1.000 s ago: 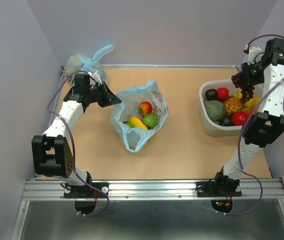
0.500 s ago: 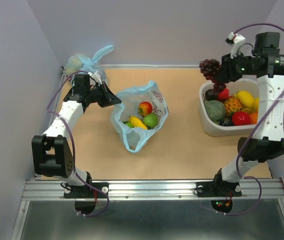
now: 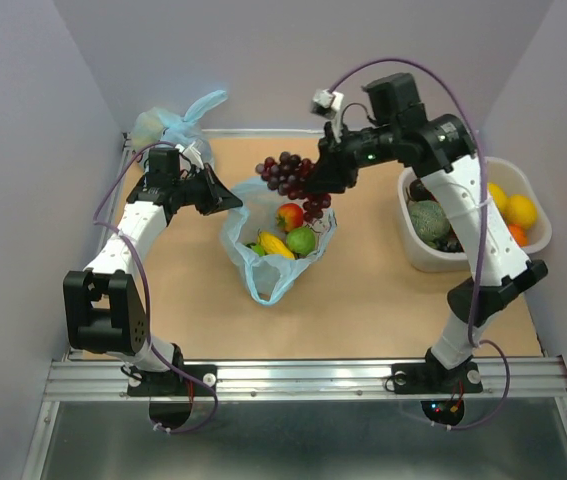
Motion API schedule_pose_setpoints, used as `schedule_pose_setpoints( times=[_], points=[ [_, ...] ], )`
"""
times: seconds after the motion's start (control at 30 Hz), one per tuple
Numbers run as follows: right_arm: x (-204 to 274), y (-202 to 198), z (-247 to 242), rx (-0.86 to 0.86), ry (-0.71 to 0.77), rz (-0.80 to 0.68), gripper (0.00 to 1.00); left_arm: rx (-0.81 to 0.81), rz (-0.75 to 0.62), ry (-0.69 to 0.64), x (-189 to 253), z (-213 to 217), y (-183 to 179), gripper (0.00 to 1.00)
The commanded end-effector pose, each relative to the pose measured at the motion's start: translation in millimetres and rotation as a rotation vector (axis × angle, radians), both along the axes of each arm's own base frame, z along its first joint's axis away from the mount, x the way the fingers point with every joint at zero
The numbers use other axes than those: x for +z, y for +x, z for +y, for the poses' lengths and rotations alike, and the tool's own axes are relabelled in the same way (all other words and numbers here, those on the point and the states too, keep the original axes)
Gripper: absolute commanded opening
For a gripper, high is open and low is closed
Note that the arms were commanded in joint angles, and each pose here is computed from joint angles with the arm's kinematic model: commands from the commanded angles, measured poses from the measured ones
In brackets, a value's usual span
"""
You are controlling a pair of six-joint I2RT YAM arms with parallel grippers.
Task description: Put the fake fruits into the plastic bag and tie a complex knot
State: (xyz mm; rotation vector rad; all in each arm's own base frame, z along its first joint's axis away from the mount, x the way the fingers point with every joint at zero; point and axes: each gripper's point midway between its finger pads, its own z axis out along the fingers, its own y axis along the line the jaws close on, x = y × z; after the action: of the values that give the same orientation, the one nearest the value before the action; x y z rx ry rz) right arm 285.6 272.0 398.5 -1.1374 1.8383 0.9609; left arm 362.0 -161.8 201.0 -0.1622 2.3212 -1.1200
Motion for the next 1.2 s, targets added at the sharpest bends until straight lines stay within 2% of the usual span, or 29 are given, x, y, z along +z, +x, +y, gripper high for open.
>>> schedule_pose_setpoints(
  times=[0.0, 0.03, 0.1, 0.2, 0.33, 0.47, 0.57, 0.63, 0.73, 0.8, 0.87, 0.9, 0.93, 1.0, 1.1, 1.17],
  points=[
    [3, -29, 52, 0.203, 0.018, -0.145, 0.00, -0.025, -0.070, -0.007, 22, 0, -2, 0.00],
    [-13, -32, 55, 0.214, -0.021, -0.160, 0.00, -0.027, -0.072, -0.010, 23, 0, -2, 0.00],
    [-22, -33, 73, 0.274, -0.036, -0.303, 0.00, -0.031, -0.078, -0.013, 24, -1, -1, 0.00],
    [-35, -8, 86, 0.227, -0.048, -0.442, 0.01, -0.031, -0.071, -0.019, 23, -2, -2, 0.00],
    [-57, 27, 91, 0.173, -0.128, -0.526, 0.01, -0.032, -0.072, -0.016, 23, -1, -4, 0.00],
    [-86, 38, 87, 0.159, -0.197, -0.543, 0.00, -0.032, -0.068, -0.014, 21, -1, -4, 0.00],
    [-99, 32, 82, 0.167, -0.213, -0.518, 0.01, -0.032, -0.067, -0.014, 21, 0, -3, 0.00],
    [-109, 29, 77, 0.163, -0.231, -0.503, 0.08, -0.027, -0.064, -0.014, 21, 2, -1, 0.00],
    [-125, 36, 68, 0.110, -0.290, -0.475, 0.10, -0.027, -0.065, -0.015, 21, 2, 0, 0.00],
    [-129, 40, 65, 0.073, -0.306, -0.455, 0.23, -0.029, -0.064, -0.016, 21, 3, 0, 0.00],
    [-122, 39, 66, 0.058, -0.287, -0.445, 0.46, -0.025, -0.060, -0.017, 20, 4, 1, 0.00],
    [-109, 38, 69, 0.037, -0.252, -0.434, 0.78, -0.029, -0.060, -0.019, 20, 3, 1, 0.00],
    [-100, 38, 71, 0.027, -0.229, -0.431, 0.87, -0.030, -0.060, -0.018, 20, 3, 1, 0.00],
    [-74, 35, 75, 0.002, -0.168, -0.425, 0.98, -0.032, -0.060, -0.013, 21, 3, 3, 0.00],
    [-38, 26, 74, -0.029, -0.084, -0.419, 0.98, -0.036, -0.061, -0.008, 21, 3, 5, 0.00],
    [-21, 23, 68, -0.082, -0.048, -0.402, 0.93, -0.037, -0.060, -0.009, 22, 3, 6, 0.00]
  ],
)
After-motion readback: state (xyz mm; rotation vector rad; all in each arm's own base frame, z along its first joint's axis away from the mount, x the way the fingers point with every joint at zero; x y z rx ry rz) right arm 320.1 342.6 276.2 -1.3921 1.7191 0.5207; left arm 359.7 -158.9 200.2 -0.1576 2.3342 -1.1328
